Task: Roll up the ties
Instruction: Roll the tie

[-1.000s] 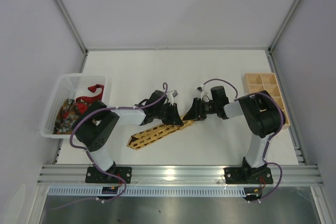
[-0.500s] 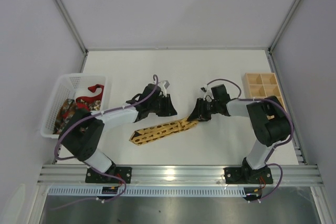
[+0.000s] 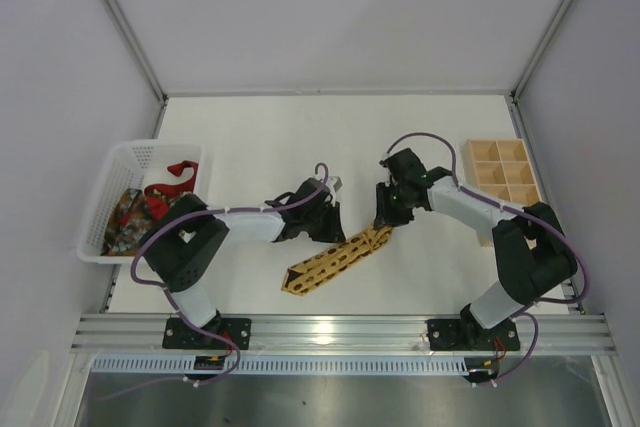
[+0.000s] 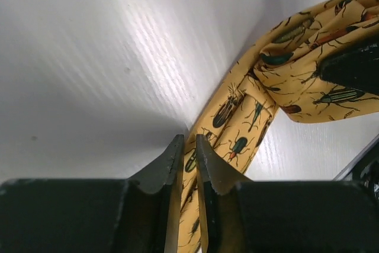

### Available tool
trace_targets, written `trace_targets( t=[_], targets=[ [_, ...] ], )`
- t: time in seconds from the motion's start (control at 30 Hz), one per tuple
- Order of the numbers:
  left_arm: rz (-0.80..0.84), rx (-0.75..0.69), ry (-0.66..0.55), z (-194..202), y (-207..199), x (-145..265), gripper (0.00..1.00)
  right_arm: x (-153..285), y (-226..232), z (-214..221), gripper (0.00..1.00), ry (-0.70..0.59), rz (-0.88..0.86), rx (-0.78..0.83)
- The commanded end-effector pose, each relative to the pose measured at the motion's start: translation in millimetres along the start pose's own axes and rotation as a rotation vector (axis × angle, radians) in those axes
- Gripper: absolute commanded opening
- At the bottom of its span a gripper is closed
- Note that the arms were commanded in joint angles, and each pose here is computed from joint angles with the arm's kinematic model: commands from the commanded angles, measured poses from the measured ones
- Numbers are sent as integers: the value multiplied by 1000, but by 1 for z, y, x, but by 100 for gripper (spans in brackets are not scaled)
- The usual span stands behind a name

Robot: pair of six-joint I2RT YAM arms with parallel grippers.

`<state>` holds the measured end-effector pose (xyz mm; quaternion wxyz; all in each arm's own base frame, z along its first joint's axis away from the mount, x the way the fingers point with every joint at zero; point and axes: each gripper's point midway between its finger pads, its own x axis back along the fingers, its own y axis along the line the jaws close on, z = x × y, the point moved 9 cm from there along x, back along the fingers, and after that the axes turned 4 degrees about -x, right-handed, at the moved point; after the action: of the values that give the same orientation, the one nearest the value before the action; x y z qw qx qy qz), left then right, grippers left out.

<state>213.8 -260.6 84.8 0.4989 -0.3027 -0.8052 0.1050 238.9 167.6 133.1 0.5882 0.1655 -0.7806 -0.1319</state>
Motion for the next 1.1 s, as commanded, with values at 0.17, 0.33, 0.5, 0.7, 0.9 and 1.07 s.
trace_targets(
  t=[0.17, 0.33, 0.5, 0.7, 0.9, 1.07],
  targets=[
    [-8, -16, -79, -14, -15, 26, 22, 8, 28, 23, 0, -66, 381, 211],
    [95, 29, -85, -15, -28, 40, 23, 2, 45, 37, 0, -136, 544, 331],
    [130, 96, -136, -12, -29, 39, 9, -4, 60, 50, 4, -174, 516, 351],
    [-30, 77, -146, -7, -10, 48, 6, -8, 66, 62, 20, -181, 474, 318],
    [-39, 118, -139, 8, -2, 51, 4, -9, 74, 74, 38, -184, 453, 326],
    [-40, 131, -187, 14, 1, 59, 4, -5, 82, 78, 40, -181, 400, 327]
  ],
)
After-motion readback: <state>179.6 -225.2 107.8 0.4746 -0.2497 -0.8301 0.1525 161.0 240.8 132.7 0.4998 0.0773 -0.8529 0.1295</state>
